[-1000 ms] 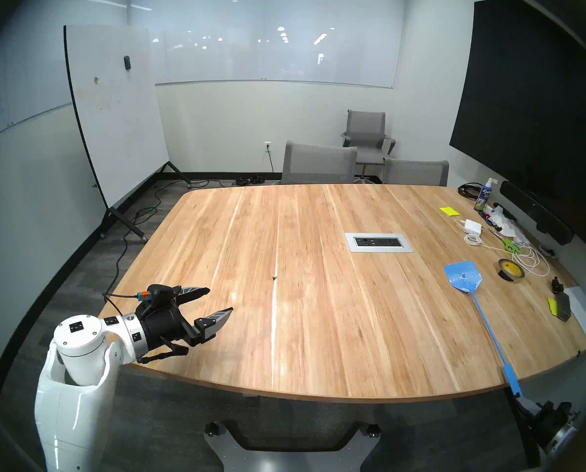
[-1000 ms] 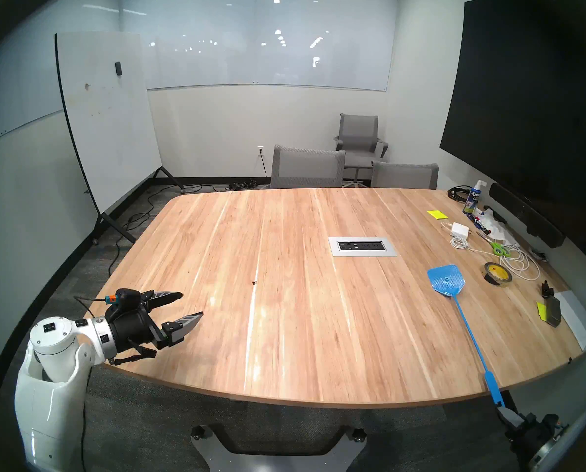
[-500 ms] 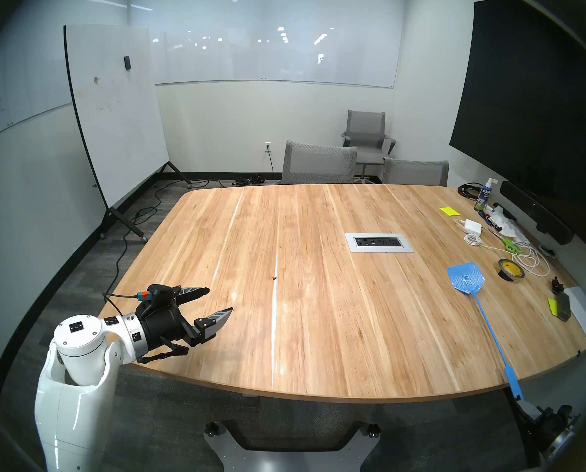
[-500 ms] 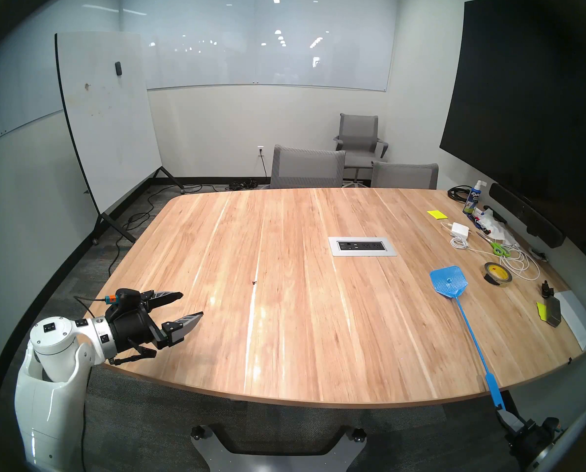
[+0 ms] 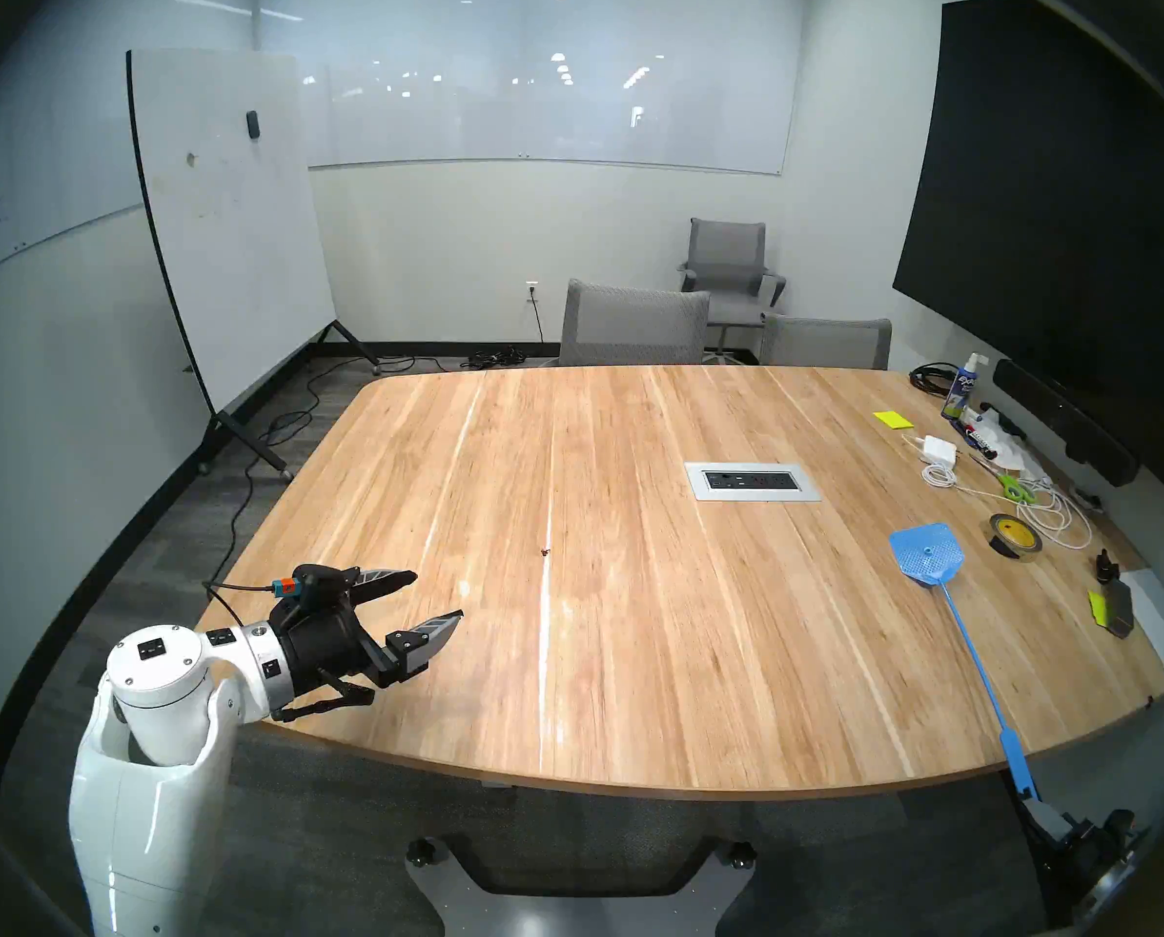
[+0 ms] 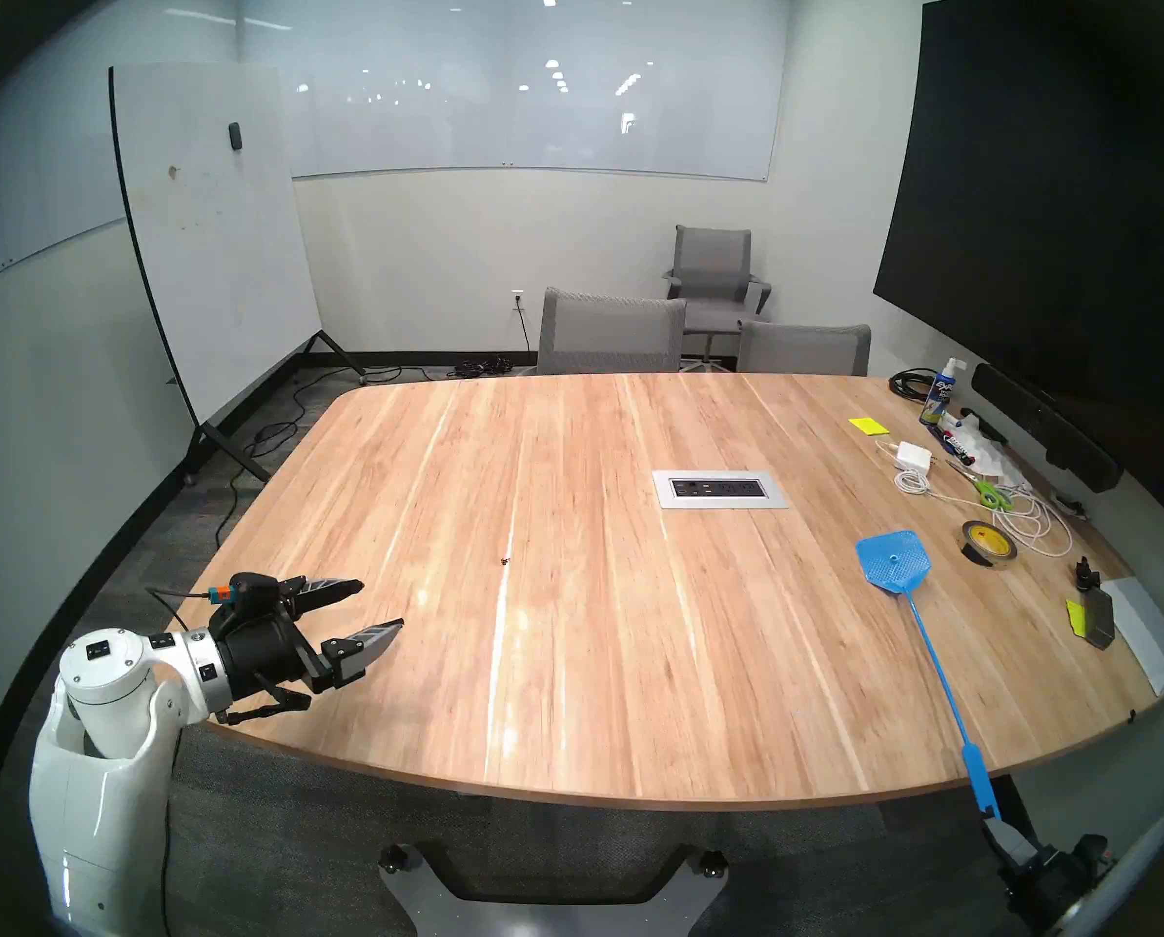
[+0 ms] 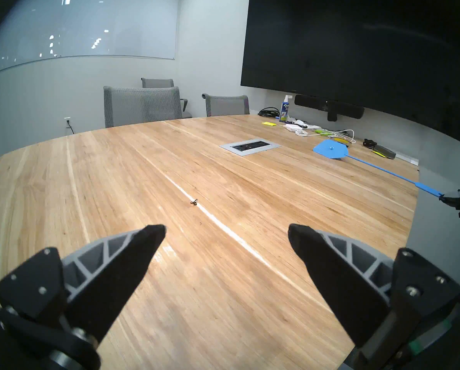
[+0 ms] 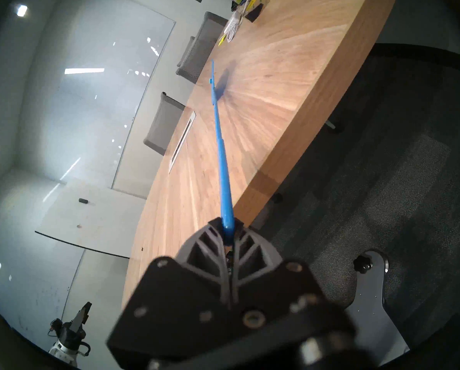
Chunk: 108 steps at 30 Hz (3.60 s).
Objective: Swat a bug on table
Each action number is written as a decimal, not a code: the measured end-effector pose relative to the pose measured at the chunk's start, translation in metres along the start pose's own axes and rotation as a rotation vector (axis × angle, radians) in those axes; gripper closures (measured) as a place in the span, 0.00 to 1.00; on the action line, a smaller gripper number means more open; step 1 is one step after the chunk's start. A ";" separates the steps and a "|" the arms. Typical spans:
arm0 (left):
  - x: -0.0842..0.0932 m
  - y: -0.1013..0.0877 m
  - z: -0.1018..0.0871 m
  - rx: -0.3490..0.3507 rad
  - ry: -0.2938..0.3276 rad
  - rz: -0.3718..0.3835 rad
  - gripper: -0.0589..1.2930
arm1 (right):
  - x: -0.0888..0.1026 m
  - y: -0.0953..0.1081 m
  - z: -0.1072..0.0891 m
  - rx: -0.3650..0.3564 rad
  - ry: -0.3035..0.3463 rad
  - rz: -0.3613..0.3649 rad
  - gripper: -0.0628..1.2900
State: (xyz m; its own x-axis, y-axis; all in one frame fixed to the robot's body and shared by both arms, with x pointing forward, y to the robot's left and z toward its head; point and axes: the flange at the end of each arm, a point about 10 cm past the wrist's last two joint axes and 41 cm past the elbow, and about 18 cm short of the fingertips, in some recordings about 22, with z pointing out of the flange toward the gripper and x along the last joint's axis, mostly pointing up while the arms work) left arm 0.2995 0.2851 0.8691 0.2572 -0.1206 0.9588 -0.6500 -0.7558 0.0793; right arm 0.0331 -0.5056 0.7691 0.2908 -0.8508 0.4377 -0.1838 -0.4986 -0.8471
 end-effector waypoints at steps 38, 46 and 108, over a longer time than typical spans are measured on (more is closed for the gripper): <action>0.000 0.000 0.000 0.000 0.000 0.000 0.03 | -0.003 -0.023 0.018 0.122 0.034 -0.015 0.97; 0.000 0.000 0.000 0.000 0.000 0.000 0.03 | -0.012 -0.028 0.036 0.123 0.012 -0.001 0.97; 0.000 0.000 0.000 0.000 0.001 0.001 0.03 | -0.037 -0.146 0.182 0.245 0.045 0.011 0.97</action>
State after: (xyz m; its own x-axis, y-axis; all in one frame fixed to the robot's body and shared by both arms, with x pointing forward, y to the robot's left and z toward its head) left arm 0.2996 0.2851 0.8692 0.2561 -0.1206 0.9591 -0.6505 -0.7554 0.0788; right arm 0.2198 -0.3715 0.8222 0.2471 -0.8651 0.4365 0.0483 -0.4389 -0.8972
